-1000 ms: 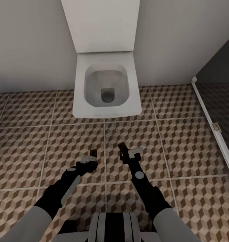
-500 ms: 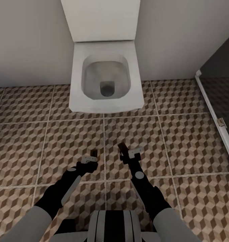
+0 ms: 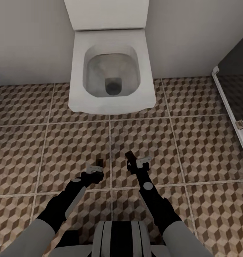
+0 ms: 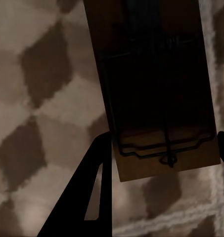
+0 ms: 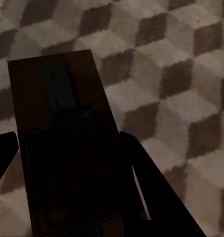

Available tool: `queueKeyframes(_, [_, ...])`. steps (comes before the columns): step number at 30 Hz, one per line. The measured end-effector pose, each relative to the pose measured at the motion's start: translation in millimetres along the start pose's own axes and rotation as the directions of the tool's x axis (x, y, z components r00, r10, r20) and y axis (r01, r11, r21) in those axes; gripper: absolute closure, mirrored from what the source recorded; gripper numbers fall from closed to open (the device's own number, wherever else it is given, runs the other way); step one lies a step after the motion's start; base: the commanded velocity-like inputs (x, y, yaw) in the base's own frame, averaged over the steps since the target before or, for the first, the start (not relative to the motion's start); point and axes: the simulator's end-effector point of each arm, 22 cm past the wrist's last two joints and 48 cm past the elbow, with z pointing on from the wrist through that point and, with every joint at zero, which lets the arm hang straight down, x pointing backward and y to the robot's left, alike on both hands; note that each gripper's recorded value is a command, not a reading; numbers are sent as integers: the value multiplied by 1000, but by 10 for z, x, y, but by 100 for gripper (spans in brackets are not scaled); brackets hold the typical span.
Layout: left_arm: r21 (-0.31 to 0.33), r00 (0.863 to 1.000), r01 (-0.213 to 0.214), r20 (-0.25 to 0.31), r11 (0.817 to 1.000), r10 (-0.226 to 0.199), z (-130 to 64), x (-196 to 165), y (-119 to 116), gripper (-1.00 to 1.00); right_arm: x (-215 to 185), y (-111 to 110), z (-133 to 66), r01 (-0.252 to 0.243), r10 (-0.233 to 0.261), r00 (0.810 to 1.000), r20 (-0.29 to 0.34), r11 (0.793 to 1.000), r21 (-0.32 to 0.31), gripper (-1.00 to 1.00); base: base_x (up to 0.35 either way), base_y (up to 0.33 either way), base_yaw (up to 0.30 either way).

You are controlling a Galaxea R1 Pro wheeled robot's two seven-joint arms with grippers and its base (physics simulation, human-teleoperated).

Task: Take the four mousetraps from the cabinet in the bathroom and place them on the bathroom floor. Make sure all four end up on the same floor surface, and ensure that at least two of them are either under or directly next to the same bathroom sink.

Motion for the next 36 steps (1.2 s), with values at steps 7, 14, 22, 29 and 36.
queueKeyframes(7, [2, 1000, 2, -7, 1000, -2, 29, 42, -5, 100, 67, 11, 14, -1, 1, 1000, -11, 1000, -2, 100, 0, 0, 0])
queueKeyframes(14, [3, 1000, 1, -9, 1000, -1, 35, 51, -9, 100, 81, 14, 17, -1, 1, 1000, -13, 1000, -2, 100, 0, 0, 0])
queueKeyframes(22, [3, 1000, 0, -8, 1000, 0, 40, 60, -11, 100, 69, 15, 16, 5, -5, 1000, -7, 1000, -3, 100, 0, 0, 0])
queueKeyframes(29, [34, 991, -6, 134, 999, 2, -173, -555, -136, 100, -46, 11, 17, 62, -62, 998, 25, 998, -2, 100, 0, 0, 0])
queueKeyframes(36, [38, 972, -34, 232, 999, 24, -391, -958, -127, 100, -157, 3, 16, 64, -64, 997, 49, 998, -1, 100, 0, 0, 0])
